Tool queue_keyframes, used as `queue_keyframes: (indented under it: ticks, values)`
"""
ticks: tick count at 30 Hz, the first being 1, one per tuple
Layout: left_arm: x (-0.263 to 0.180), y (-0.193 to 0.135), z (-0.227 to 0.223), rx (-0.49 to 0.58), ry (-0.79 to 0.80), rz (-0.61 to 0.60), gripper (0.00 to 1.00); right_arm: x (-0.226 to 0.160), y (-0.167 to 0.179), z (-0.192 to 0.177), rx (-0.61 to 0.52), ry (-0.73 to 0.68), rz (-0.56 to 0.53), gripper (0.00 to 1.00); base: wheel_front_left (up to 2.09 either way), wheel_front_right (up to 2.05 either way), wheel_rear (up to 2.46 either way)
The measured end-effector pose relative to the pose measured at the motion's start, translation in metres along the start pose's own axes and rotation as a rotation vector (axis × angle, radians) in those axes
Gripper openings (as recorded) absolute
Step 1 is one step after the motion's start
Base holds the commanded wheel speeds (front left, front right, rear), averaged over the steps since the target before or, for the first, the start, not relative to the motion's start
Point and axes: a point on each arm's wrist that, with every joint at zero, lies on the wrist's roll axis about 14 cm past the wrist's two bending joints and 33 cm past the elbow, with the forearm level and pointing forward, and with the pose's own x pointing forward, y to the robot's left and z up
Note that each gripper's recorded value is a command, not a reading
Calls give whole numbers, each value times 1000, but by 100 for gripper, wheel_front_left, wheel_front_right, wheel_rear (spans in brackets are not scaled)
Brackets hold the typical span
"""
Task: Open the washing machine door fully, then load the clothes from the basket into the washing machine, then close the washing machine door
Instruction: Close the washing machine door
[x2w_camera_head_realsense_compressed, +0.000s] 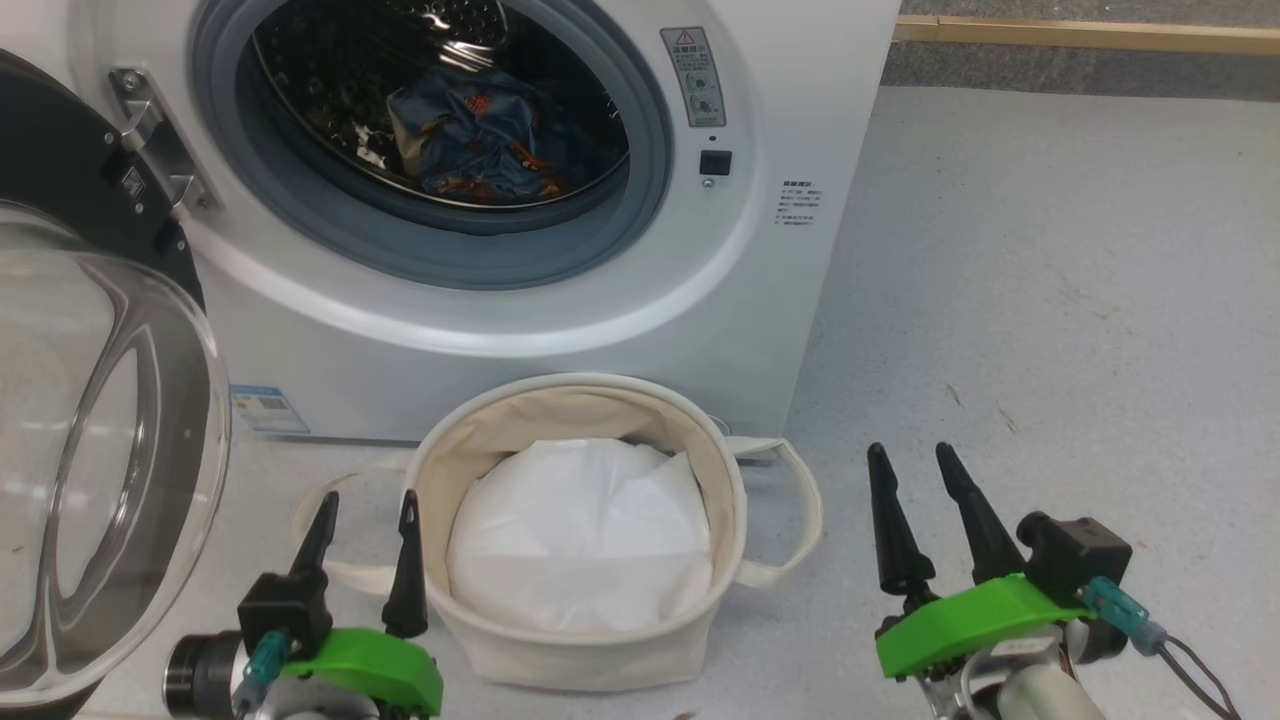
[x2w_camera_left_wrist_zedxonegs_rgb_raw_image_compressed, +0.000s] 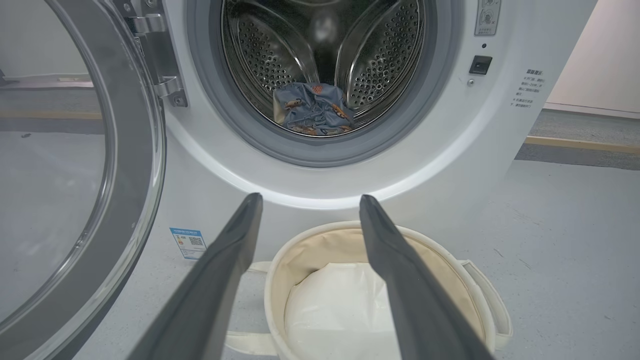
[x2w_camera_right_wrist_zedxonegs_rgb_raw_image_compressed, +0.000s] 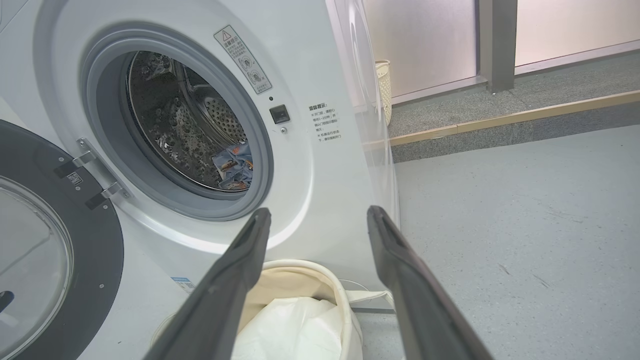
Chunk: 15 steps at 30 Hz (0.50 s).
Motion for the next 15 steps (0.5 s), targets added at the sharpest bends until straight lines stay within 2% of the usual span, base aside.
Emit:
queue_keyframes:
  ticks: [11, 15]
  values:
    - [-3, -1, 3, 0, -7, 1, 100, -2, 4, 3, -12, -6, 10, 100, 0, 0, 0]
    - [-6, 6, -4, -29, 17, 28, 100, -3, 5, 4, -14, -7, 13, 100, -8, 3, 5]
